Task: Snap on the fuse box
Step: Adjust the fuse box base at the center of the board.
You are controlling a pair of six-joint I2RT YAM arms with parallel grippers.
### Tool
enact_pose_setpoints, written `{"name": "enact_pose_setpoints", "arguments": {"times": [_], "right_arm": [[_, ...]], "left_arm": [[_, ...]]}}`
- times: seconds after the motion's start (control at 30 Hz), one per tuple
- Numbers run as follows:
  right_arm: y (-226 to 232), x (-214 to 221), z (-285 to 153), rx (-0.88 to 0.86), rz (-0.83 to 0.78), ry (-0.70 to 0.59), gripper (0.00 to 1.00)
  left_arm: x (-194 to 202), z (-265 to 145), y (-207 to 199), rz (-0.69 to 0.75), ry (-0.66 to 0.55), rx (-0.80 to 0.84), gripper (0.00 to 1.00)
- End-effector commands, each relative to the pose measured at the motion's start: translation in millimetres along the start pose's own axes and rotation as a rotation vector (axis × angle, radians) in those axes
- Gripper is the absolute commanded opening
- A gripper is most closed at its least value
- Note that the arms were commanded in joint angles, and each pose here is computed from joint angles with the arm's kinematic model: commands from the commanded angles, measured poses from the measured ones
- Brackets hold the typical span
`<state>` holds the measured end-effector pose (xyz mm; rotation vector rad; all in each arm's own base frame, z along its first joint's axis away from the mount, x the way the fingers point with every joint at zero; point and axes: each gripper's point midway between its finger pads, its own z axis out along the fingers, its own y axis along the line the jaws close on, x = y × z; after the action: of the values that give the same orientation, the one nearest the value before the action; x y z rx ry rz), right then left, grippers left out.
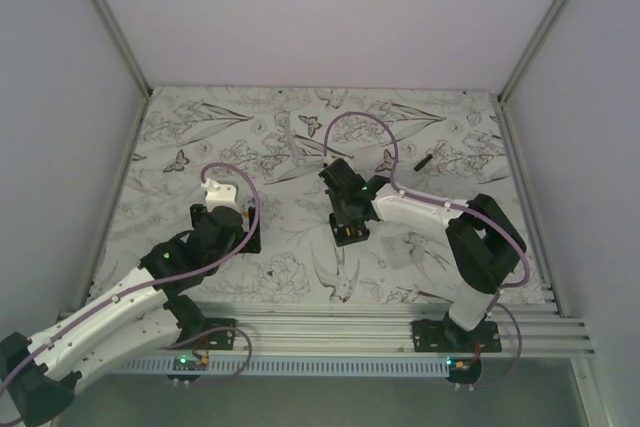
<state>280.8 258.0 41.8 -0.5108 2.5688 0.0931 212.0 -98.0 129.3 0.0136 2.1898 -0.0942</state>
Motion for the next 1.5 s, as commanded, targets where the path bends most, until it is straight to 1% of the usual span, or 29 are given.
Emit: {"name": "enact_pose_setpoints", "arguments": {"times": [0.0,0.17,0.33,0.57,0.8,1.03,1.13,1.3,1.47], "right_arm": [[-30,68,27,0.086,-0.060,0.207,0.00],[-43,76,25,0.113,-0.088,0.236,0.00],[-48,85,25,0.129,-0.137,0.297,0.00],[-53,93,24,0.159,-0.153,0.368,0.00],[-51,90,35,0.163,-0.194,0.417,0.00],[-54,103,42,0.157,-0.205,0.479,0.00],[-50,104,39,0.141,-0.204,0.487,0.00],[-21,95,20,0.053,-0.227,0.448,0.00],[-4,95,9,0.022,-0.241,0.447,0.00]], "left_arm": [[7,0,6,0.003,0.014,-0.022,1.00],[7,0,7,0.002,0.013,-0.022,1.00],[7,0,7,0.002,0.013,-0.023,1.00],[7,1,6,0.005,0.019,-0.023,1.00],[7,0,6,0.001,0.016,-0.019,1.00],[8,0,5,0.000,0.018,-0.012,1.00],[7,-1,4,-0.001,0.017,-0.008,1.00],[6,-2,4,-0.006,0.013,-0.003,1.00],[6,-3,3,-0.010,0.010,0.003,1.00]]}}
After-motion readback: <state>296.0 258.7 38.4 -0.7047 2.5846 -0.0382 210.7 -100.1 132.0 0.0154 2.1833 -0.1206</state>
